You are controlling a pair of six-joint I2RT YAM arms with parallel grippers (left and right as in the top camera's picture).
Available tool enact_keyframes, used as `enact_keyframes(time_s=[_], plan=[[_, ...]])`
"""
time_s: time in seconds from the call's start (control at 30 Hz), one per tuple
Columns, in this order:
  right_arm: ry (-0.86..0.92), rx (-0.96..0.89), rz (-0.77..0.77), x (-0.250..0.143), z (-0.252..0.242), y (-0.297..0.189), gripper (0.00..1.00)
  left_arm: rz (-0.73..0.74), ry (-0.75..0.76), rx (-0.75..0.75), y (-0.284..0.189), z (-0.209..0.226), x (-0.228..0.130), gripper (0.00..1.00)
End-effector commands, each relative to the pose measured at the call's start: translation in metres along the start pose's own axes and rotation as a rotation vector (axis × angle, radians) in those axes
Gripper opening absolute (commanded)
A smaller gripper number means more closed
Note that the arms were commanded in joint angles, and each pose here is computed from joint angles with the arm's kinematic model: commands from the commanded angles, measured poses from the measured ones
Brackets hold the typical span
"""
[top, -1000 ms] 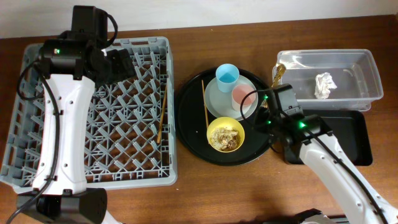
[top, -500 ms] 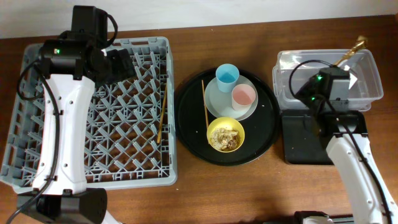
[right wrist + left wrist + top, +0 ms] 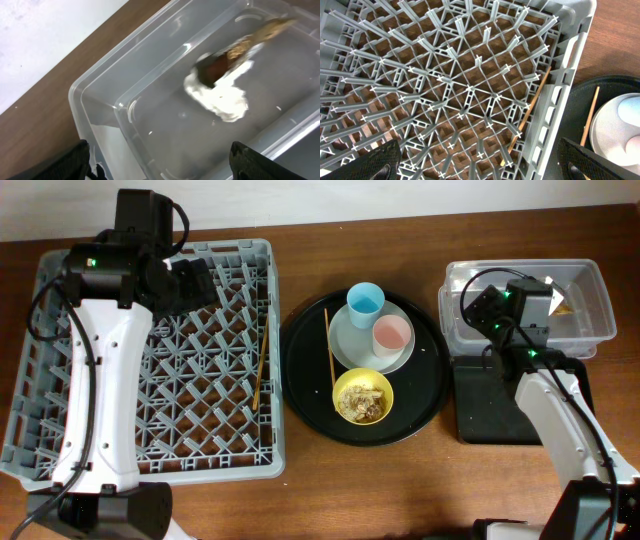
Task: Sort waste into correct bins and load items into the dishwasher rack
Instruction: 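Lift the gold wrapper and drop it into the clear bin, then reach the right gripper to the yellow bowl rim and grasp it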
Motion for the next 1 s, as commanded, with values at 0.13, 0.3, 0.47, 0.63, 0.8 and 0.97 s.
enact_keyframes(time_s=[0.13,0.3,0.47,0.63,0.8,0.97], plan=[[-0.11,0.187,0.061,0.027,0.028,-0.068,0.87,0.001,-0.012,0.006,0.002,0.0,0.001,0.99],[-0.124,0.284,0.249,0.003,0.027,-0.135,0.86,0.001,-0.012,0.006,0.002,0.0,0.001,0.99],[-0.196,0.302,0.38,-0.031,0.012,-0.173,0.57,0.001,-0.012,0.006,0.002,0.0,0.0,0.99],[-0.355,0.31,0.533,-0.066,0.001,-0.189,0.04,0.001,-0.012,0.006,0.002,0.0,0.001,0.99],[-0.542,0.409,0.599,-0.092,0.027,-0.2,0.08,0.001,-0.012,0.006,0.002,0.0,0.001,0.99],[-0.764,0.54,0.686,-0.137,0.079,-0.201,0.18,0.001,-0.012,0.006,0.002,0.0,0.001,0.99]])
Point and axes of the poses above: each gripper's point midway between its finger pads, its own y axis out along the fingers, its own z axis along the line the jaws close on, x = y × z, the point moved 3 cm from there along -y, back along the fingers, and after that the axes turned 8 degrees about -y, right-handed, at the moved point
